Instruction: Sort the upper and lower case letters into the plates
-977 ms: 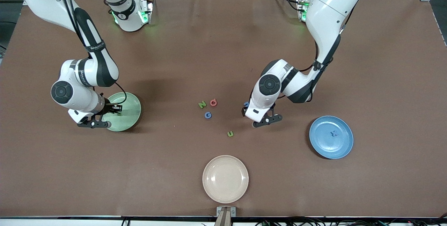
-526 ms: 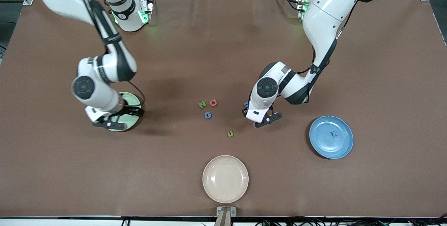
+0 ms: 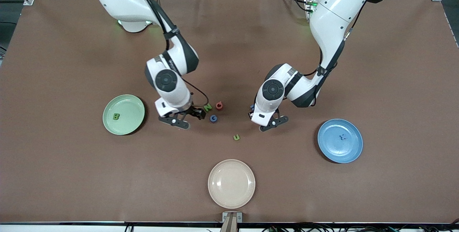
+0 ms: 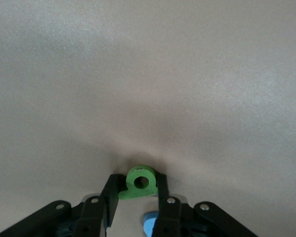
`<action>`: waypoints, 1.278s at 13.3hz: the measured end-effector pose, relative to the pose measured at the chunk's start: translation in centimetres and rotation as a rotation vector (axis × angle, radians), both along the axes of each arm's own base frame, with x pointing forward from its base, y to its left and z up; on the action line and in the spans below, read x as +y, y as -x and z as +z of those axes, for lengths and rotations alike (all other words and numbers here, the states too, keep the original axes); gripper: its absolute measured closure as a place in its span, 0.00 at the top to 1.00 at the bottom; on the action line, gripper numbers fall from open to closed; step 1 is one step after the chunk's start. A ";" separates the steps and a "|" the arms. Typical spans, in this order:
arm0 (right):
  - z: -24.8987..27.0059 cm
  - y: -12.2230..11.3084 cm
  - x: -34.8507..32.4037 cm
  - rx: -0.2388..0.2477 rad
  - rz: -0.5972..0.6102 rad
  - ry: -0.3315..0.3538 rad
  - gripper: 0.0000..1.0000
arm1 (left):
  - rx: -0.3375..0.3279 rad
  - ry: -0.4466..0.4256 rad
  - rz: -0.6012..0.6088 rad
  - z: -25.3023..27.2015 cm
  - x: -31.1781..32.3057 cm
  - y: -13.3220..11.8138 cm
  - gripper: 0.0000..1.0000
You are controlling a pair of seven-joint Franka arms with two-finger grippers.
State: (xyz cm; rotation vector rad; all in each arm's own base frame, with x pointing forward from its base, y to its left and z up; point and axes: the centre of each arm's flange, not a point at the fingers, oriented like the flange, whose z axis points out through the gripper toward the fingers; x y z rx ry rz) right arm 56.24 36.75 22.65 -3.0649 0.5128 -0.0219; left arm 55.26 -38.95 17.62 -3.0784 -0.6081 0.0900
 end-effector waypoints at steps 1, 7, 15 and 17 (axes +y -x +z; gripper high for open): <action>-1.0 0.2 1.7 -0.009 -0.015 -0.006 0.97 | -0.008 -0.002 0.003 0.2 0.5 -0.6 0.35; -5.0 0.8 6.0 -0.046 -0.039 -0.029 0.76 | -0.089 -0.038 -0.110 5.3 13.9 -9.4 0.35; -4.3 -1.6 2.0 -0.029 0.005 0.015 0.35 | -0.031 -0.107 -0.243 4.8 30.1 -12.7 0.53; -3.1 -4.1 -4.4 -0.009 0.080 0.036 0.35 | -0.032 -0.091 -0.251 5.1 28.3 -12.4 0.73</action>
